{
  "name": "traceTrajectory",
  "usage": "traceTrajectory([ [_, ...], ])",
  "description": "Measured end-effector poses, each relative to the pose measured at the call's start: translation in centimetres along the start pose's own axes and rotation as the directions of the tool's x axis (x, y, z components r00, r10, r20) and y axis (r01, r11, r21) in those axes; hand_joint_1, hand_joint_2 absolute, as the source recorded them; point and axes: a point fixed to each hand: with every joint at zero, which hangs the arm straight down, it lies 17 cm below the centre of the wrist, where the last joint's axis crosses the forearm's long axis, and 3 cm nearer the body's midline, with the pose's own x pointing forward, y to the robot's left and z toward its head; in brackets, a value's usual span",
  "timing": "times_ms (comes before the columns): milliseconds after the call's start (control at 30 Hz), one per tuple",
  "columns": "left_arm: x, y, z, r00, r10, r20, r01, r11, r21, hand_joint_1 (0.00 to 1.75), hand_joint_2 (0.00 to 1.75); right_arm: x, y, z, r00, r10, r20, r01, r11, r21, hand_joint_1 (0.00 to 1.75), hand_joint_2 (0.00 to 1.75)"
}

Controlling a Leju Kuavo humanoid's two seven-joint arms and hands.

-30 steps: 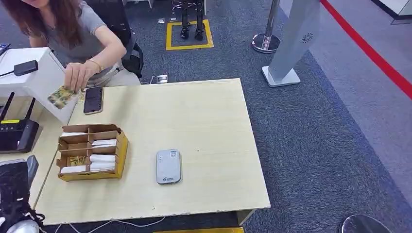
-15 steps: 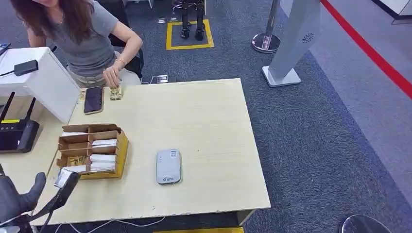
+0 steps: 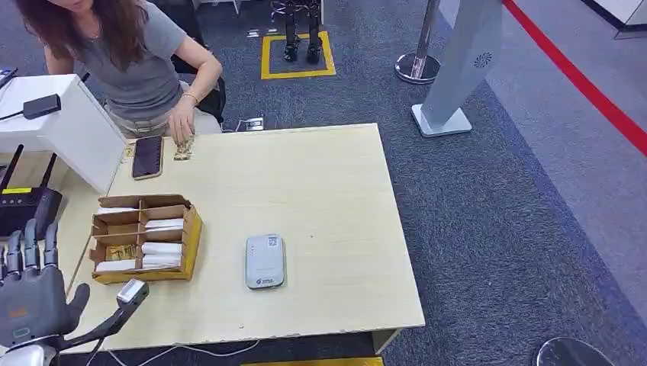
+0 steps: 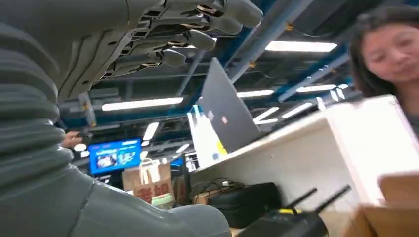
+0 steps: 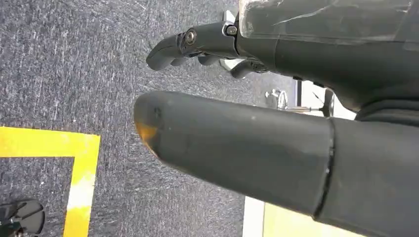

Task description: Pass the card to the sensor for recognition and then transmit it.

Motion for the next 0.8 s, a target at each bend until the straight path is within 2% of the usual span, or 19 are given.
traceTrajectory([
  [267, 1.9, -1.2, 0.2, 0.996, -0.033, 0.083, 0.035, 0.999, -0.023, 0.00, 1.75, 0.0, 0.0, 0.0, 1.000, -0.002, -0.001, 0.002, 1.000, 0.000, 0.00, 0.00],
  [667, 2.6, -1.7, 0.4, 0.993, -0.041, 0.113, 0.045, 0.998, -0.032, 0.00, 1.75, -0.1, 0.0, 0.0, 1.000, 0.000, -0.002, 0.000, 1.000, -0.001, 0.00, 0.00],
  [800, 4.7, -2.4, 0.3, 0.981, -0.025, 0.193, 0.034, 0.998, -0.045, 0.00, 1.75, -0.1, 0.1, 0.0, 1.000, 0.013, -0.006, -0.013, 1.000, 0.005, 0.00, 0.00],
])
